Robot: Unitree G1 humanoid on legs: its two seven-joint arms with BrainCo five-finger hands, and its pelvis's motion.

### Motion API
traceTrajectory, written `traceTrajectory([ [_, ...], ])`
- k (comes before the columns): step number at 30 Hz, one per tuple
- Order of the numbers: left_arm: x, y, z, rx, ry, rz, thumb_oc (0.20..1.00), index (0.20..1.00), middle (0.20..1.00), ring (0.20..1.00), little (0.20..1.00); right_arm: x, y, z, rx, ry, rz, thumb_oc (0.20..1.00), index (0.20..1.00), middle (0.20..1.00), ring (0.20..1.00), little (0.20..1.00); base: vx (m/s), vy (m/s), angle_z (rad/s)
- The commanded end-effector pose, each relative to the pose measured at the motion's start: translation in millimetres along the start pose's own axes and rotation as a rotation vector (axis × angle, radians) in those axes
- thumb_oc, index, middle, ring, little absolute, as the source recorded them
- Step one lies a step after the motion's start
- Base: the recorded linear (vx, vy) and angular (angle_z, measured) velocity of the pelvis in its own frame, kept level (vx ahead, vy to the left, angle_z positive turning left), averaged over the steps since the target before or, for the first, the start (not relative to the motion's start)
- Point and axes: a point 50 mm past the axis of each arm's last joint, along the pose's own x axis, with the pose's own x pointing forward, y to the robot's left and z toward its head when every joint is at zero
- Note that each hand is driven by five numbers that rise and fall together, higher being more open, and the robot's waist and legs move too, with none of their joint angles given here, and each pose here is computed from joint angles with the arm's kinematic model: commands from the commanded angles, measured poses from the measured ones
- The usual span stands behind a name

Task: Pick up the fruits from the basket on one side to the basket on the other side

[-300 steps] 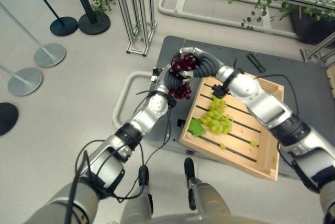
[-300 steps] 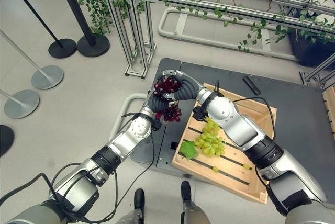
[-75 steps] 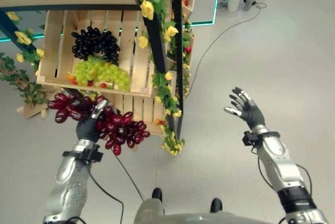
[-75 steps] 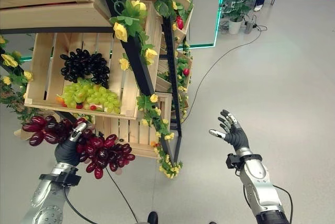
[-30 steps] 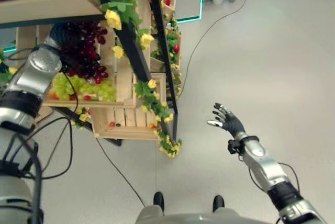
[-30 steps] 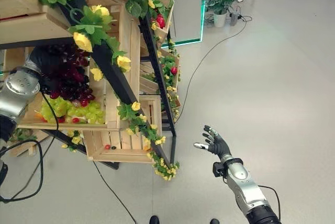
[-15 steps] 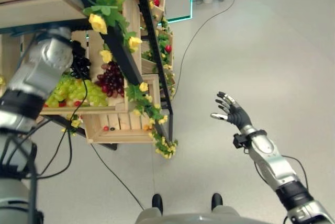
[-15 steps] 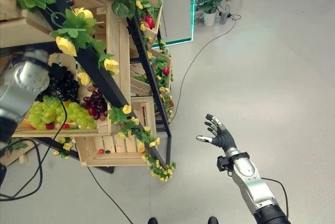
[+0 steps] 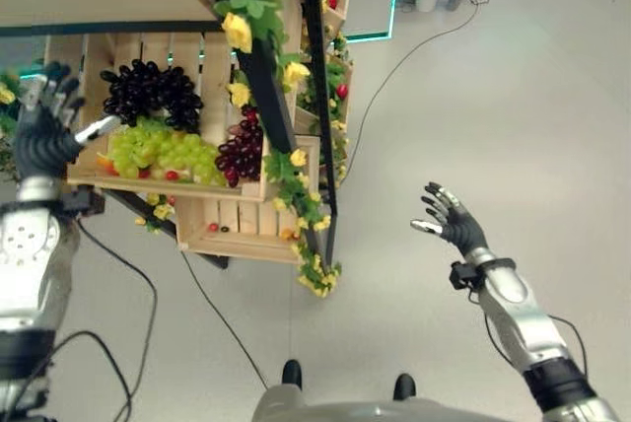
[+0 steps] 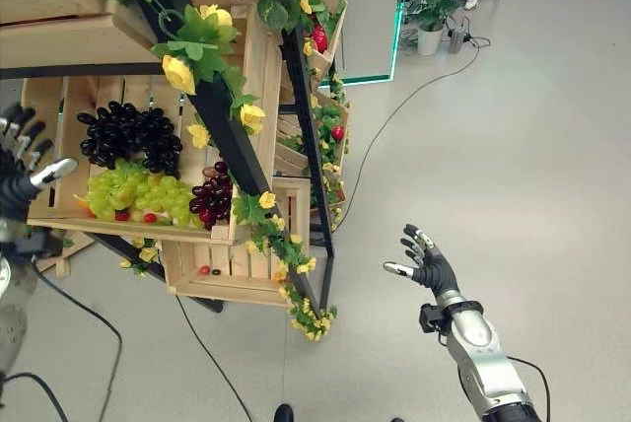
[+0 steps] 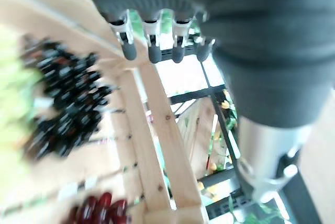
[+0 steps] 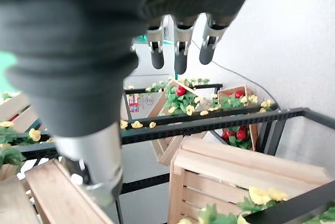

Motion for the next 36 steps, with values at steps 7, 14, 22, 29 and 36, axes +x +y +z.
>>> traceTrajectory([
  [7, -31.0, -36.4, 6.7, -0.229, -0.101, -0.125, 1.000, 1.000, 1.000, 1.000, 1.000, 2.2, -3.3, 32.4, -0.034, -0.169, -0.001, 1.000, 1.000, 1.000, 1.000, 1.000, 0.00, 0.000, 0.00],
  [14, -51.4, -98.5, 15.2, -0.428, -0.127, -0.371, 1.000, 1.000, 1.000, 1.000, 1.000, -0.8, -5.6, 33.1, -0.020, -0.184, -0.029, 1.000, 1.000, 1.000, 1.000, 1.000, -0.01, -0.007, 0.02],
  [22, -57.6, -145.3, 29.3, -0.548, -0.144, -0.597, 1.000, 1.000, 1.000, 1.000, 1.000, -5.3, -9.1, 30.5, -0.011, -0.181, -0.068, 1.000, 1.000, 1.000, 1.000, 1.000, -0.03, -0.008, 0.00],
  [29, -57.0, -173.6, 38.6, -0.611, -0.158, -0.726, 1.000, 1.000, 1.000, 1.000, 1.000, -5.0, -12.9, 33.8, -0.037, -0.187, -0.097, 1.000, 1.000, 1.000, 1.000, 1.000, -0.09, 0.042, -0.16],
  [36, -54.1, -182.2, 38.2, -0.614, -0.164, -0.721, 1.000, 1.000, 1.000, 1.000, 1.000, 0.9, -8.2, 35.9, -0.019, -0.188, -0.075, 1.000, 1.000, 1.000, 1.000, 1.000, -0.07, 0.143, -0.98],
])
